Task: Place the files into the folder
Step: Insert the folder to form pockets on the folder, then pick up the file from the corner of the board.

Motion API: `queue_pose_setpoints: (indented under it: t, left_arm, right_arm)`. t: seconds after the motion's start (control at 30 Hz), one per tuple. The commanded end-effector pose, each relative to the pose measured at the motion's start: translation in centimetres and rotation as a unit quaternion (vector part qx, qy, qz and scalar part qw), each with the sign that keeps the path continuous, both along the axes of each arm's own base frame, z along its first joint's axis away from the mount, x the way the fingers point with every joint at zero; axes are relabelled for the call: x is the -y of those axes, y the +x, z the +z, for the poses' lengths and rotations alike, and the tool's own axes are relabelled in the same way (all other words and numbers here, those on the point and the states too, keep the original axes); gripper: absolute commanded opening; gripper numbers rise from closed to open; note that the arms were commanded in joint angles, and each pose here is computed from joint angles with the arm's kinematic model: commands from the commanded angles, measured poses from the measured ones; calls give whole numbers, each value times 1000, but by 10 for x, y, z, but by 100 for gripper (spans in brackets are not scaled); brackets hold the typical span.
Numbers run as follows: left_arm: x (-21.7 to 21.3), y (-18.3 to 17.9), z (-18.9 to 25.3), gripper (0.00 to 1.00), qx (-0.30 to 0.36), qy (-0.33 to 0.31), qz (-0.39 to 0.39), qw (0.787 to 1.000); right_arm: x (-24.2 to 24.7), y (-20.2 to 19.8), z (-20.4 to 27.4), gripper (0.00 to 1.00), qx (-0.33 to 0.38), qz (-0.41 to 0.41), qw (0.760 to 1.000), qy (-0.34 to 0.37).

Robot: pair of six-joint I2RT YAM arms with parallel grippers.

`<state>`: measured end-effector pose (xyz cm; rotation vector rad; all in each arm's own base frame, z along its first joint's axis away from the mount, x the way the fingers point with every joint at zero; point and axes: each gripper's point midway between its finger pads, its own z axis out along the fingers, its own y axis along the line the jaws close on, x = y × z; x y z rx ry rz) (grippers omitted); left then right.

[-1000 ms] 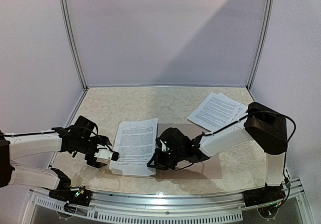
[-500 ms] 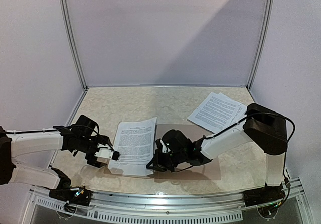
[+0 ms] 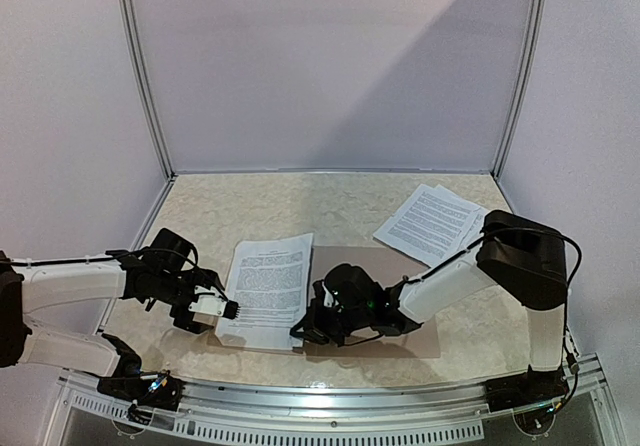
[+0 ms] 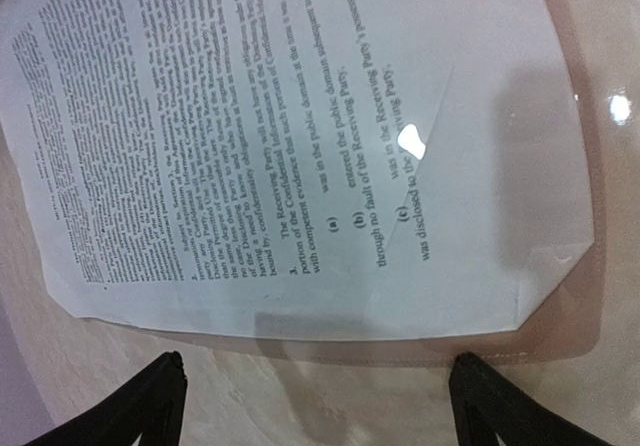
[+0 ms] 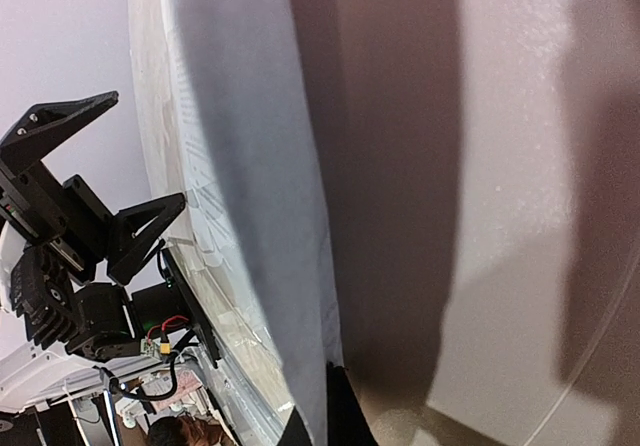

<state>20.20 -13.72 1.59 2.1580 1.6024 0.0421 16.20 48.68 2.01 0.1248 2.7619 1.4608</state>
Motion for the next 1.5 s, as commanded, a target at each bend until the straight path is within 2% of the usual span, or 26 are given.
queue_pose_setpoints:
  t: [0.0,0.17,0.43,0.67,0.9,1.13,1.3,1.47]
  left_arm:
    - [-33,-64,-43,94,-124,78,-19,989]
    - [-35,-61,-33,95,-101,83,-35,991]
    - [-43,-60,-37,95,-92,108,-41,989]
    - [-47,-58,-37,96,-86,118,-37,989]
    - [-61,-62,-43,95,-83,148,-36,985]
    - [-59,-64,-48,95,-104,144,-20,984]
    - [-44,-61,-36,95,-122,107,-1,987]
    - [-23,-37,-10,95,-133,47,46,989]
  right_arm:
    - [8,-6,-12,0,3,-2,999,-35]
    - [26,-7,-14,5,13,4,998,-65]
    - [38,-12,-17,21,12,22,994,-107]
    - [73,-2,-6,27,60,44,978,-197]
    - [85,31,11,28,106,32,968,-225]
    - [86,77,24,38,210,37,926,-313]
    - [99,104,28,51,264,13,887,-379]
    - [89,121,21,55,295,33,865,-405]
